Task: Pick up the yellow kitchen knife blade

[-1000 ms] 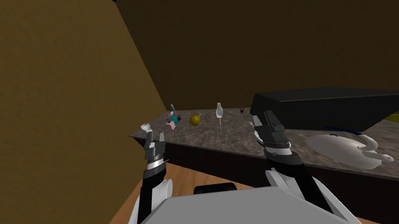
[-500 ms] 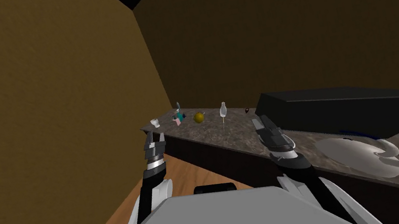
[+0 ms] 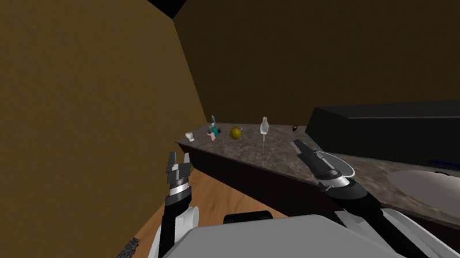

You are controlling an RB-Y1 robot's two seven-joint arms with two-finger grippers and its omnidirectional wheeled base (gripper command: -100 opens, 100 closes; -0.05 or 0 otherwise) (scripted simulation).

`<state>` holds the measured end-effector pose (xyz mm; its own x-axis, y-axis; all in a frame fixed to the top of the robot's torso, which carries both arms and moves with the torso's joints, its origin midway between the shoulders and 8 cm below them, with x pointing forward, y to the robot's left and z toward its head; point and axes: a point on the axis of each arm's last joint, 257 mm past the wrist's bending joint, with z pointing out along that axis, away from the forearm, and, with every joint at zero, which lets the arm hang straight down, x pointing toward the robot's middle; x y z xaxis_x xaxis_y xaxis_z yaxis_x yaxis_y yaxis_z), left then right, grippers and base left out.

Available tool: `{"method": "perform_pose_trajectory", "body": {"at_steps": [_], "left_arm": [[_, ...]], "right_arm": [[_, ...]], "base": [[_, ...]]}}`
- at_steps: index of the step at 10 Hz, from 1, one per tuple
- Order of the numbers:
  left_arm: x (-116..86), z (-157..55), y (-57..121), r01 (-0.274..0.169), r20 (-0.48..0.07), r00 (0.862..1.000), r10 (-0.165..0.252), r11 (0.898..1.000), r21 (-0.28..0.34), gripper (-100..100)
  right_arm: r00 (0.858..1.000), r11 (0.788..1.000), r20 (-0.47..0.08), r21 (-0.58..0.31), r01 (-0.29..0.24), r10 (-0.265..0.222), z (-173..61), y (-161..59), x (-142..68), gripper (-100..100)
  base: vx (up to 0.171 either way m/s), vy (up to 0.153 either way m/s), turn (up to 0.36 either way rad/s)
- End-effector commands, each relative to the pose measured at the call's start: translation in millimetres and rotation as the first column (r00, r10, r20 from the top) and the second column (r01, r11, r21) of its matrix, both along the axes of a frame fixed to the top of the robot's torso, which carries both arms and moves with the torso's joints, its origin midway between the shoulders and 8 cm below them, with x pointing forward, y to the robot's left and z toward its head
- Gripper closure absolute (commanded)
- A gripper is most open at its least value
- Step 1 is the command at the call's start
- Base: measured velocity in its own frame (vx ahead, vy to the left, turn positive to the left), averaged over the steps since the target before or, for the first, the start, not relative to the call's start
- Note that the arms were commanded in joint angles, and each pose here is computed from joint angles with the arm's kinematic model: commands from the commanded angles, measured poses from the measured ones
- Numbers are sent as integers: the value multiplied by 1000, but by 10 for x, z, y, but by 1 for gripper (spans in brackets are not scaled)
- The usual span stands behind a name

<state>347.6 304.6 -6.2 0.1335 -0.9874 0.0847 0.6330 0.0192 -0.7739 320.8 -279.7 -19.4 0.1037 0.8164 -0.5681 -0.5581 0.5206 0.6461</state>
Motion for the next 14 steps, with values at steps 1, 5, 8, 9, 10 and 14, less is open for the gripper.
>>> {"method": "perform_pose_trajectory", "body": {"at_steps": [1,5,8,9,10,14], "left_arm": [[0,0,0,0,0,1000,0,1000,0,0],[0,0,0,0,0,1000,0,1000,0,0],[0,0,0,0,0,1000,0,1000,0,0],[0,0,0,0,0,1000,0,1000,0,0],[0,0,0,0,0,1000,0,1000,0,0],[0,0,0,0,0,1000,0,1000,0,0]], "right_arm": [[999,996,-39,-84,-4,1,-137,-2,-2,-100],[991,950,-134,-310,-30,-12,-546,-61,-46,-100],[981,882,-192,-465,-69,-24,-851,-139,-103,-100],[976,849,-215,-522,-84,-35,-987,-210,-138,-100],[975,830,-220,-548,-99,-30,-1021,-188,-141,-100],[962,703,-272,-692,-165,-41,-1355,-330,-238,-100]], "base": [[-51,-16,225],[-49,-22,299],[-27,-23,310],[-24,-26,475],[-15,-28,163],[-9,-19,236]]}}
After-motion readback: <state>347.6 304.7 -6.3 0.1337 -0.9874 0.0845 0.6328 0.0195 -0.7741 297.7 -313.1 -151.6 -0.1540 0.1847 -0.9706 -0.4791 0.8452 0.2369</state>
